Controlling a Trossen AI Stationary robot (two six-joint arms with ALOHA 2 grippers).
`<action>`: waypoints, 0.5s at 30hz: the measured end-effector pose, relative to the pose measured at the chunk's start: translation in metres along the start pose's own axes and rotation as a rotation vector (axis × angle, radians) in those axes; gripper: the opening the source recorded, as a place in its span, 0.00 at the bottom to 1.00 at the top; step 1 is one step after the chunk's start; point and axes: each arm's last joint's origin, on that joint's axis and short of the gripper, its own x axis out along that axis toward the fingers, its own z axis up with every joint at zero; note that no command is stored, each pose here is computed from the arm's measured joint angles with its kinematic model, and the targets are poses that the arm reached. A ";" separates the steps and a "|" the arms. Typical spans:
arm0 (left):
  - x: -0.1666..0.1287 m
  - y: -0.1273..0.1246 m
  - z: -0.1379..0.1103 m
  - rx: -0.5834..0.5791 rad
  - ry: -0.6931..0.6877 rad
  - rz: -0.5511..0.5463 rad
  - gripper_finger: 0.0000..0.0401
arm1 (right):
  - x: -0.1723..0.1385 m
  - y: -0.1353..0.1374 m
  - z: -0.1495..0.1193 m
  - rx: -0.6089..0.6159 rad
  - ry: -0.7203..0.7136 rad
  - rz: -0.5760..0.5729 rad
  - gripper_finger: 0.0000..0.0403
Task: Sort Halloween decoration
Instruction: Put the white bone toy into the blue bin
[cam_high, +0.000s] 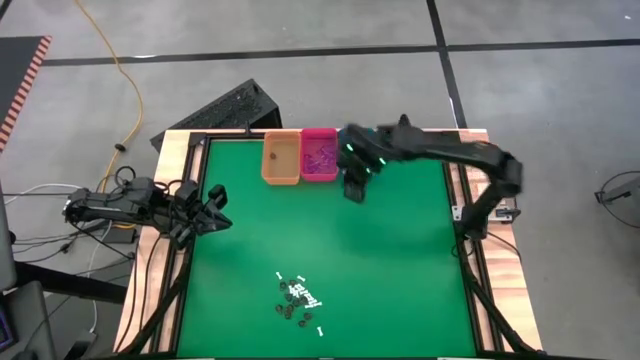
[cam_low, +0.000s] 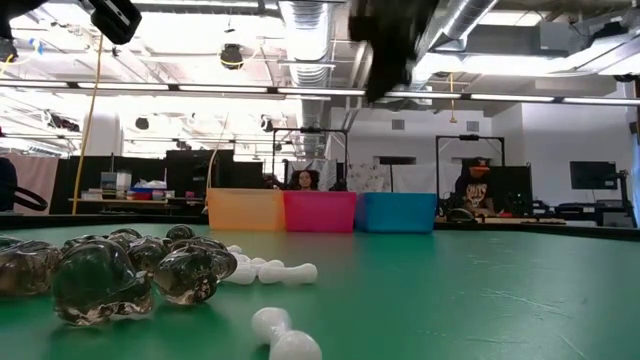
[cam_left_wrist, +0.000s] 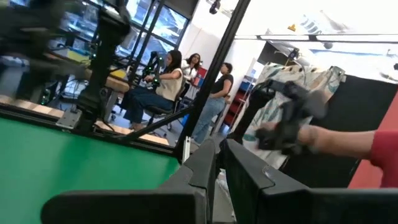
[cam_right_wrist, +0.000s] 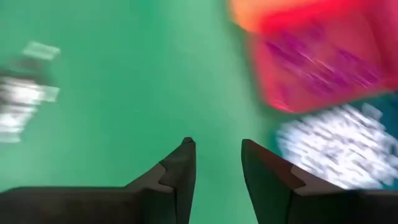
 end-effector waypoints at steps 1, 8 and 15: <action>0.000 0.000 0.000 0.007 0.000 0.000 0.06 | -0.011 0.016 -0.004 -0.017 -0.045 0.020 0.39; 0.000 0.000 -0.001 0.040 0.005 0.004 0.06 | -0.033 0.127 -0.073 0.033 -0.392 0.122 0.36; 0.000 0.003 -0.003 0.040 0.013 0.059 0.06 | 0.032 0.215 -0.118 -0.065 -0.490 0.127 0.36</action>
